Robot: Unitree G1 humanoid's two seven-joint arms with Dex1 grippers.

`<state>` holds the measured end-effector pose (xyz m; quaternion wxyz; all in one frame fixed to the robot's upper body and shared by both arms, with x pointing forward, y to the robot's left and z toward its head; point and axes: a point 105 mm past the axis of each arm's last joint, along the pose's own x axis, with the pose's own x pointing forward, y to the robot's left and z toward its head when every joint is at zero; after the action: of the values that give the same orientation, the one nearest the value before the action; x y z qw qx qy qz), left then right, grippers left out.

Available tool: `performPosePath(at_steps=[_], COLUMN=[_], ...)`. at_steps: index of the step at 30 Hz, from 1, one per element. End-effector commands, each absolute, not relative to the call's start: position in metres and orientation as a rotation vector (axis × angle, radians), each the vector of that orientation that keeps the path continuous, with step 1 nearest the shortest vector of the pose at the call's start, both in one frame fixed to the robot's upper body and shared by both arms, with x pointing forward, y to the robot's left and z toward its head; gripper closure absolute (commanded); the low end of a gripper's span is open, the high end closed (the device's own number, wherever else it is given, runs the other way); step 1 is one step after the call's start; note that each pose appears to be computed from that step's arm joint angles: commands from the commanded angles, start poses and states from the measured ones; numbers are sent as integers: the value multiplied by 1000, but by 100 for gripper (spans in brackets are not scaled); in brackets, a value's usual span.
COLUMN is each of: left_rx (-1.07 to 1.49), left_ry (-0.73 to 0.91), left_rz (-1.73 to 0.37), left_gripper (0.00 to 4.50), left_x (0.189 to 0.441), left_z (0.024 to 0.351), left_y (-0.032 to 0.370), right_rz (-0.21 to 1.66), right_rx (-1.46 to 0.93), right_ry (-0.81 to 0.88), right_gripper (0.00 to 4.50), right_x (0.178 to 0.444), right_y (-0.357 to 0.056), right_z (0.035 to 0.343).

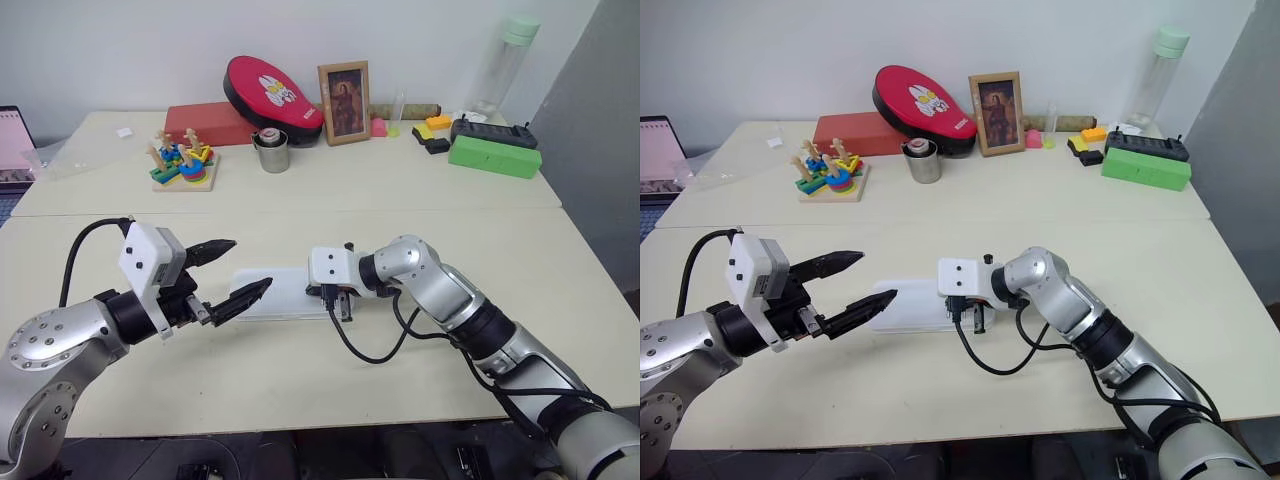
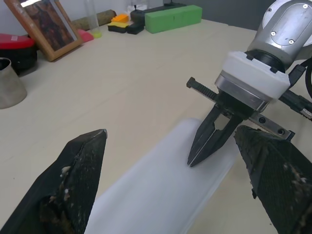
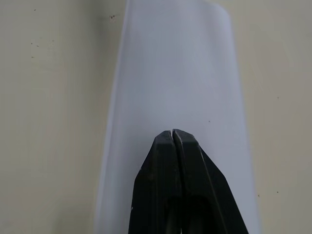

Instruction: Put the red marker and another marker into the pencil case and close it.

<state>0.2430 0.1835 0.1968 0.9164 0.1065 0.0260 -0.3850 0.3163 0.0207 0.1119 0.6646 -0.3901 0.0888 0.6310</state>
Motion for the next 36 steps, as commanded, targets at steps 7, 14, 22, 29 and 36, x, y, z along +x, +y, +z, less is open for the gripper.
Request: performPosePath(at_steps=[7,14,22,29,36], left_rx=[248,248,247,244,245], left_ry=[42,41,43,49,50], left_rz=[-801,-807,-809,-813,-815], left_gripper=[0,0,0,0,0], left_x=[240,240,240,238,238], left_z=[200,200,199,198,198], left_y=[184,183,182,181,180], right_rz=[1567,1578,1599,1565,1521], right_rx=[-754,-732,-710,-843,-909], right_ry=[299,263,246,354,383], right_gripper=[447,447,447,447,447], right_x=[289,288,281,286,294], right_y=[26,32,40,26,19], right_z=[85,91,91,64,52])
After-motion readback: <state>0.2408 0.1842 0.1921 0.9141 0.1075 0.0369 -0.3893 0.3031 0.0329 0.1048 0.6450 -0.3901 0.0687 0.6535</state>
